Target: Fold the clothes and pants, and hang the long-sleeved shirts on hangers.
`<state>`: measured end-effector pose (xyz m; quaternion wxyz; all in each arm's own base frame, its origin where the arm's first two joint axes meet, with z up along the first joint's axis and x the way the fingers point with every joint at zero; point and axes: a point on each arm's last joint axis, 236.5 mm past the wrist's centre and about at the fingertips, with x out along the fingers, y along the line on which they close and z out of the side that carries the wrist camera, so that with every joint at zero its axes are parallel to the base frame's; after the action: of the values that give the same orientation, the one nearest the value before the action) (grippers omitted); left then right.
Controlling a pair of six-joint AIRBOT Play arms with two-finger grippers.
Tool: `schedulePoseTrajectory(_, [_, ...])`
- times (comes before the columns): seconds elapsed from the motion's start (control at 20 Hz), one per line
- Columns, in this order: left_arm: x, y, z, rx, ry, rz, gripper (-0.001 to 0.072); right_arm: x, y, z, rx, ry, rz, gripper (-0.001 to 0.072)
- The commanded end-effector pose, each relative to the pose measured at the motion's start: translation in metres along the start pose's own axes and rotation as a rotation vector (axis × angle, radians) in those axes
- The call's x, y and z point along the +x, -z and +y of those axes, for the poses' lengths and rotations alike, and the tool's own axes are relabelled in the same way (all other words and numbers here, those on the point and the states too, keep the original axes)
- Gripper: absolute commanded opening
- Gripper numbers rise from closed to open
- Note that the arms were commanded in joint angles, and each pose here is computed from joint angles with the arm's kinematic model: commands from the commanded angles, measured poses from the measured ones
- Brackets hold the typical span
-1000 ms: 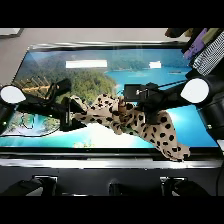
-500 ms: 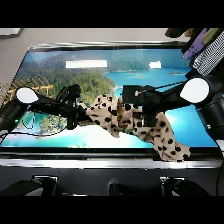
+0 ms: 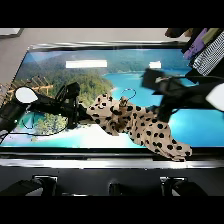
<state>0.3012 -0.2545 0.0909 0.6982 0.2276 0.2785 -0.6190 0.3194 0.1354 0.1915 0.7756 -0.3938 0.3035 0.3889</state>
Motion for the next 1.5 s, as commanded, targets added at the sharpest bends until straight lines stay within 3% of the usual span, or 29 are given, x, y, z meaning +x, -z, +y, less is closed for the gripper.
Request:
schedulePoseTrajectory(0.0, [-0.003,-0.005,-0.001,0.006,-0.006,-0.013,0.0013,-0.028,0.036,-0.024,0.219,0.035,-0.022,0.0538])
schedulePoseTrajectory(0.1, [-0.004,-0.008,-0.002,0.006,-0.004,-0.025,0.0014,-0.026,0.064,-0.032,0.328,0.019,-0.047,0.0541])
schedulePoseTrajectory(0.25, [-0.004,-0.010,-0.003,0.003,-0.002,-0.034,0.0014,0.003,0.096,-0.001,0.327,-0.121,-0.044,0.0542])
schedulePoseTrajectory(0.4, [-0.004,-0.010,-0.003,0.003,-0.002,-0.034,0.0014,0.033,0.097,0.026,0.297,-0.232,-0.082,0.0539])
schedulePoseTrajectory(0.85, [-0.004,-0.011,-0.003,0.002,-0.001,-0.037,0.0014,0.109,0.085,0.033,0.319,-0.350,-0.112,0.0537])
schedulePoseTrajectory(0.9, [-0.004,-0.011,-0.003,0.002,-0.001,-0.037,0.0014,0.111,0.087,0.036,0.325,-0.366,-0.108,0.0478])
schedulePoseTrajectory(1.0, [-0.004,-0.011,-0.003,0.002,-0.001,-0.037,0.0015,0.106,0.088,0.046,0.315,-0.410,-0.095,0.0128])
schedulePoseTrajectory(1.05, [-0.004,-0.011,-0.003,0.001,-0.001,-0.037,0.0016,0.101,0.086,0.052,0.306,-0.439,-0.096,0.0022])
schedulePoseTrajectory(1.15, [-0.004,-0.011,-0.003,0.001,-0.001,-0.037,0.0024,0.089,0.082,0.060,0.277,-0.462,-0.102,0.0019])
schedulePoseTrajectory(1.2, [-0.004,-0.011,-0.003,0.001,-0.002,-0.037,0.0082,0.082,0.080,0.062,0.263,-0.456,-0.104,0.0019])
schedulePoseTrajectory(1.25, [-0.004,-0.011,-0.001,-0.005,-0.011,-0.039,0.0212,0.075,0.078,0.062,0.250,-0.441,-0.105,0.0018])
schedulePoseTrajectory(1.35, [-0.004,-0.014,0.010,-0.051,-0.056,-0.052,0.0247,0.061,0.076,0.058,0.250,-0.384,-0.090,0.0017])
schedulePoseTrajectory(1.4, [-0.005,-0.016,0.019,-0.082,-0.091,-0.063,0.0328,0.052,0.077,0.057,0.264,-0.350,-0.073,0.0016])
schedulePoseTrajectory(1.45, [-0.007,-0.019,0.031,-0.133,-0.139,-0.081,0.0341,0.044,0.079,0.056,0.274,-0.318,-0.053,0.0016])
